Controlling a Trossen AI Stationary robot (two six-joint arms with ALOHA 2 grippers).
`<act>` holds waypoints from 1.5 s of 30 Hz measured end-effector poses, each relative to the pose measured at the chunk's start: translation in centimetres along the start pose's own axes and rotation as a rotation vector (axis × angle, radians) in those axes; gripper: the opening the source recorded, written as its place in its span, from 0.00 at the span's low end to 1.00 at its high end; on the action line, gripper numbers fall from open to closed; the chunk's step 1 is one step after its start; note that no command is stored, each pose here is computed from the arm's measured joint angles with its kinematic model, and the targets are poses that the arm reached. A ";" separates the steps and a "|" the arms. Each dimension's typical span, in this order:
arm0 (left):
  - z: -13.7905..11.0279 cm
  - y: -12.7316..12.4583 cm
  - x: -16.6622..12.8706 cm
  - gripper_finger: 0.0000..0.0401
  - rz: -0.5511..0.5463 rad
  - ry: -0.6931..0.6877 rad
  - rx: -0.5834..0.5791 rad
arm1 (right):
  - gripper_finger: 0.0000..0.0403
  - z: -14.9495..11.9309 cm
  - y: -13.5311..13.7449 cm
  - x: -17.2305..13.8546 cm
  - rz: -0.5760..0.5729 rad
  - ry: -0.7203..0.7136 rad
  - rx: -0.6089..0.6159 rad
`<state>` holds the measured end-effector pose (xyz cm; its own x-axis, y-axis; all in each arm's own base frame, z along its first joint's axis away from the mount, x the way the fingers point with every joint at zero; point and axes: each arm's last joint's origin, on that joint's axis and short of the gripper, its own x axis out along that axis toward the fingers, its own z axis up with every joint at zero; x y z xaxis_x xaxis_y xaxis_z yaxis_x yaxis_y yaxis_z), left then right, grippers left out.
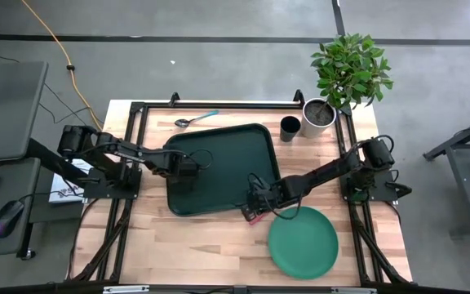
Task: Pick and place plate/cup/fork/spoon on tray
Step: Move the black serving tray to the center of the table
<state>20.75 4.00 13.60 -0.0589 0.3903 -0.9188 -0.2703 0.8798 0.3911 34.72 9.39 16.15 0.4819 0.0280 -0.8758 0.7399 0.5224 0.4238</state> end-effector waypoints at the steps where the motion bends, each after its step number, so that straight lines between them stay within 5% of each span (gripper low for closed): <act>1: 0.1 0.3 0.1 0.00 0.013 0.000 0.005 | 0.00 0.0 0.1 -0.1 0.010 -0.011 0.000; 6: 0.3 1.5 0.5 0.00 0.041 0.003 0.011 | 0.00 1.1 0.1 -1.7 0.015 -0.066 -0.009; 14: 0.7 3.0 -2.8 0.00 -0.115 -0.111 -0.152 | 0.00 4.8 -4.4 -6.1 -0.265 -0.056 -0.032; 22: -1.0 1.8 -5.0 0.00 -0.279 -0.252 -0.380 | 0.00 7.3 -8.1 -5.4 -0.500 0.063 -0.100; 35: -1.6 -3.0 -3.1 0.00 -0.376 -0.194 -0.418 | 0.00 9.9 -10.4 -1.7 -0.542 0.144 -0.145; 45: -1.4 -4.2 -1.4 0.00 -0.319 -0.108 -0.298 | 0.00 8.9 -9.7 -1.3 -0.513 0.164 -0.118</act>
<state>20.62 -0.63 13.13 0.1686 0.1523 -0.9739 -0.5242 0.8505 0.0423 31.09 -3.24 15.24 -0.0132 -0.1273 -0.9918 0.7985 0.5957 -0.0871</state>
